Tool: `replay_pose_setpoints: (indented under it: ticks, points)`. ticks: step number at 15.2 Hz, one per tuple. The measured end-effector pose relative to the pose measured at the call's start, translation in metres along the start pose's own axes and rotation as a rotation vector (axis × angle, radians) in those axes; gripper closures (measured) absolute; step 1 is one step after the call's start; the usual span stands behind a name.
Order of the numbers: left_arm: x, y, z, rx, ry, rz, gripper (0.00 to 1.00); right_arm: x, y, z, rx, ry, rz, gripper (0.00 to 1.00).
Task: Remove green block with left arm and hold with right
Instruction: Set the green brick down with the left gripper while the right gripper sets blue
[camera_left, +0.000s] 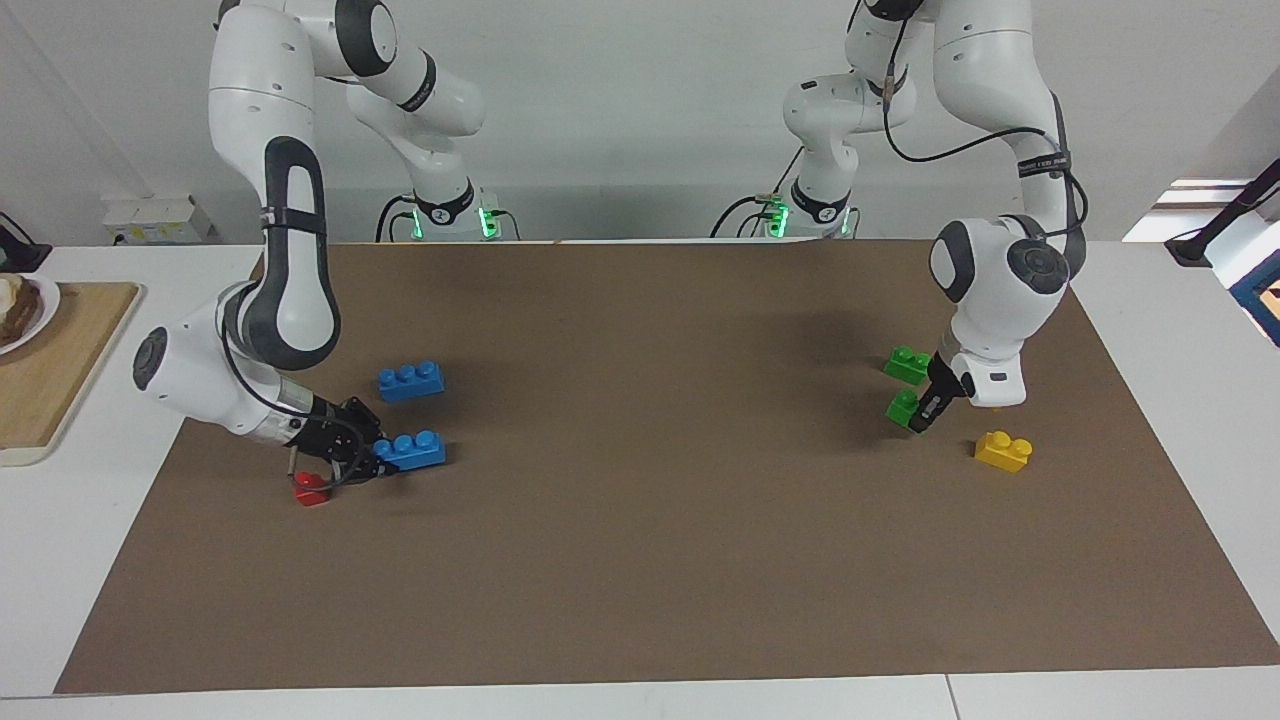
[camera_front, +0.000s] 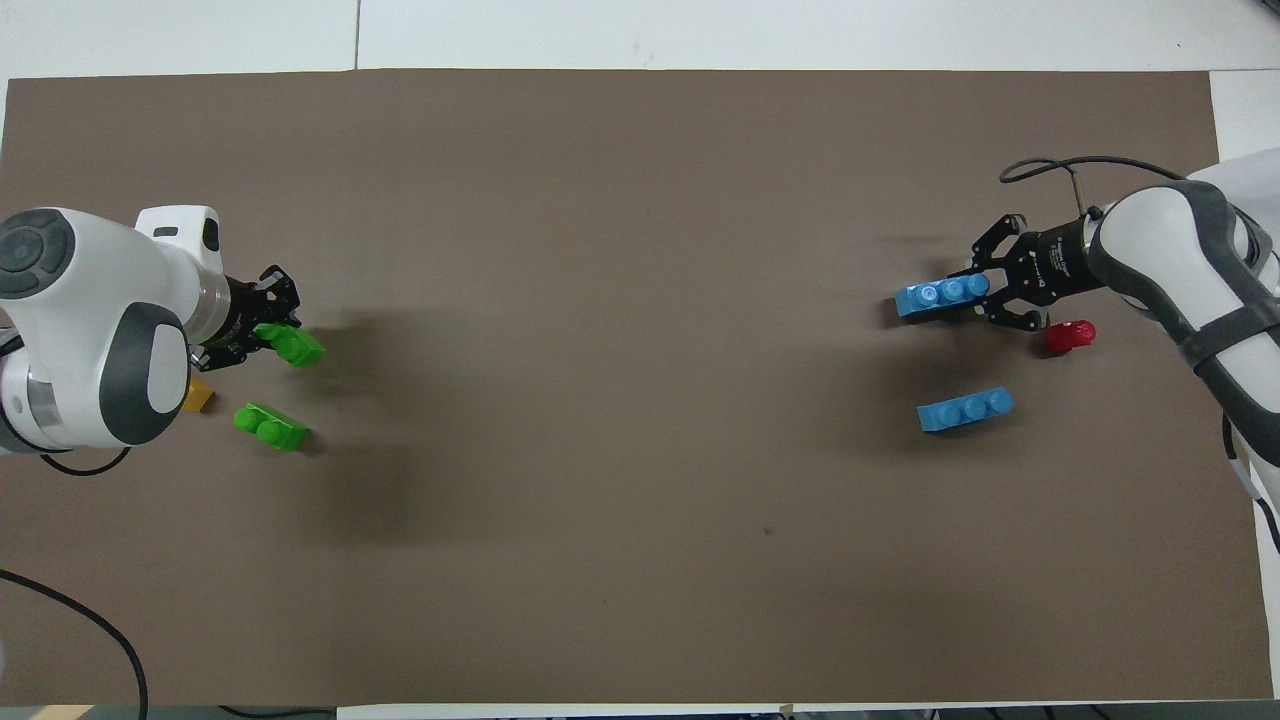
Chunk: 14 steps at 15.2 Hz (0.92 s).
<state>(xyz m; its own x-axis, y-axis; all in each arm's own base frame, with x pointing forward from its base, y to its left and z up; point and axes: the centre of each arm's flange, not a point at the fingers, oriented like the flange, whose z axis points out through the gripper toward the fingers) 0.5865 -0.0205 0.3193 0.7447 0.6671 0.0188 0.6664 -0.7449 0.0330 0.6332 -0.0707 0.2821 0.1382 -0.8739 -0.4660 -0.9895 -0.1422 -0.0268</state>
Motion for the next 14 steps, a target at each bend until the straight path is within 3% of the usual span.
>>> replay_pose_setpoints:
  ticks: [8, 10, 14]
  points:
    - [0.0000, 0.0013, 0.0035, -0.010, 0.004, 0.074, 0.66, 0.0029, 0.0009, 0.0022, 0.013, 0.012, 0.023, 0.65]
    - [0.0000, -0.0003, 0.0065, -0.007, 0.000, 0.080, 0.51, 0.0037, 0.0016, 0.0033, 0.014, 0.014, 0.025, 0.48]
    - [0.0007, -0.0012, 0.0094, -0.005, -0.003, 0.104, 0.07, 0.0000, -0.0009, -0.0056, 0.030, 0.020, 0.018, 0.11]
